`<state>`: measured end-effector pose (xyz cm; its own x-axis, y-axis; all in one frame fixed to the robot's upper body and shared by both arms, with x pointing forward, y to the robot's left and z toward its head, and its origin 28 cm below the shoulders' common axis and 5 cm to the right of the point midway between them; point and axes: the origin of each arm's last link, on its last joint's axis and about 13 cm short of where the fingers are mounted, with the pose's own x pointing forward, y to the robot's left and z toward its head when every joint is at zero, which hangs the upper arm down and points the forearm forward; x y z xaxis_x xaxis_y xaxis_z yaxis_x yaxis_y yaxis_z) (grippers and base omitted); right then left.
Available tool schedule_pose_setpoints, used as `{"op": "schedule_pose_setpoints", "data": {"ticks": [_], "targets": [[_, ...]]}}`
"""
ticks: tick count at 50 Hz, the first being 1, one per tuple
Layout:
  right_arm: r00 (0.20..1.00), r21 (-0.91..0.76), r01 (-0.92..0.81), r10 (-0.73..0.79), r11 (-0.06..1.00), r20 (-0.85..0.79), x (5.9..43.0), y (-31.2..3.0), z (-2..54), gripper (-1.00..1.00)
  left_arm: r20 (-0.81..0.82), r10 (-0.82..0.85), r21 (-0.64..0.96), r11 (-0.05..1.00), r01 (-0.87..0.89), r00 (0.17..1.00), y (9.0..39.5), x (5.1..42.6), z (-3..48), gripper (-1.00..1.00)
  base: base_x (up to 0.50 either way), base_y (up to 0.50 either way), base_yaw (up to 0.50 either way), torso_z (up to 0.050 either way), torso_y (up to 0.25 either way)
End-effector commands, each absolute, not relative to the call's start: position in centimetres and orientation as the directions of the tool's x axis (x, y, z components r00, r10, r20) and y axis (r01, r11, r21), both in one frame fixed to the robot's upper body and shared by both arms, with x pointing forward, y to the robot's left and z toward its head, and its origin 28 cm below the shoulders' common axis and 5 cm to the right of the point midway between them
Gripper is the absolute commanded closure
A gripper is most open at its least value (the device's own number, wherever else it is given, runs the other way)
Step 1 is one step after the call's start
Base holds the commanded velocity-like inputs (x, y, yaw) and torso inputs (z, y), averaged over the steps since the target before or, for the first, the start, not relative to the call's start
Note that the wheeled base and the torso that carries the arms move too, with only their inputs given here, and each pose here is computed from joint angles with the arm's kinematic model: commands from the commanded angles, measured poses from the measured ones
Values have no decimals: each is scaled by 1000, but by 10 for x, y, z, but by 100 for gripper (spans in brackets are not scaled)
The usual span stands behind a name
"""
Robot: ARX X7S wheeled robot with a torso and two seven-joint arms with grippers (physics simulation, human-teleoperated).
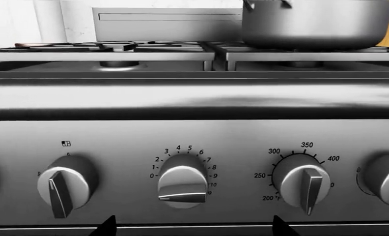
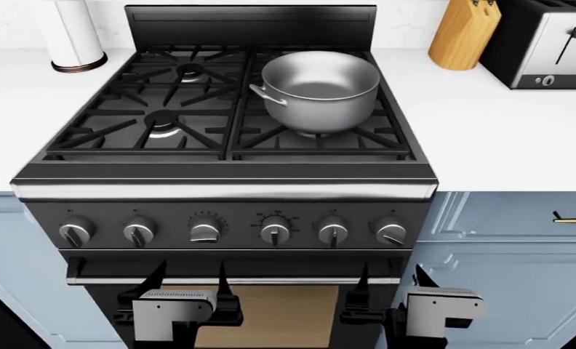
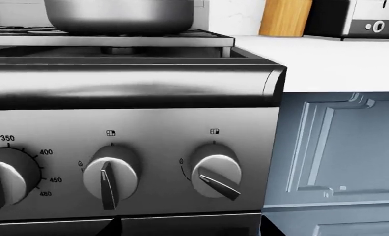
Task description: Turn off the front right burner of the stove.
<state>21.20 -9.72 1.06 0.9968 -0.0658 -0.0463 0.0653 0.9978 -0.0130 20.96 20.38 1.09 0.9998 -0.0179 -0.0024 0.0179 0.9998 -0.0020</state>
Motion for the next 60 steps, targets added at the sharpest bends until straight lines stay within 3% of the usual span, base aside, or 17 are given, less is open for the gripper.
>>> {"op": "schedule_pose_setpoints", "data": {"ticks": [1,14,15,16,30,60], "targets": [[995,-1,88,-88,996,-48,214,-100,11,-100,-3,-18,-2,1000,18,1000,204,209,11,-100,0,469,0,0,0],[990,-28,135,-136,991,-39,213,-105,16,-100,-3,-17,-3,1000,17,1000,204,209,14,-100,0,38,0,0,0],[986,-176,164,-169,971,-10,213,-111,26,-100,-7,-15,-7,1000,15,1000,204,210,12,-100,0,0,0,0,0],[985,-222,168,-172,961,-3,214,-113,27,-100,-7,-15,-8,1000,15,1000,204,211,11,-100,0,0,0,0,0],[987,-369,152,-161,917,6,223,-122,37,-100,-9,-14,-9,1000,14,1000,204,211,10,-100,0,0,0,0,0],[985,-450,62,-128,891,-118,253,-126,7,-100,-8,-14,-4,1000,14,1000,204,210,10,-100,0,0,0,0,0]]}}
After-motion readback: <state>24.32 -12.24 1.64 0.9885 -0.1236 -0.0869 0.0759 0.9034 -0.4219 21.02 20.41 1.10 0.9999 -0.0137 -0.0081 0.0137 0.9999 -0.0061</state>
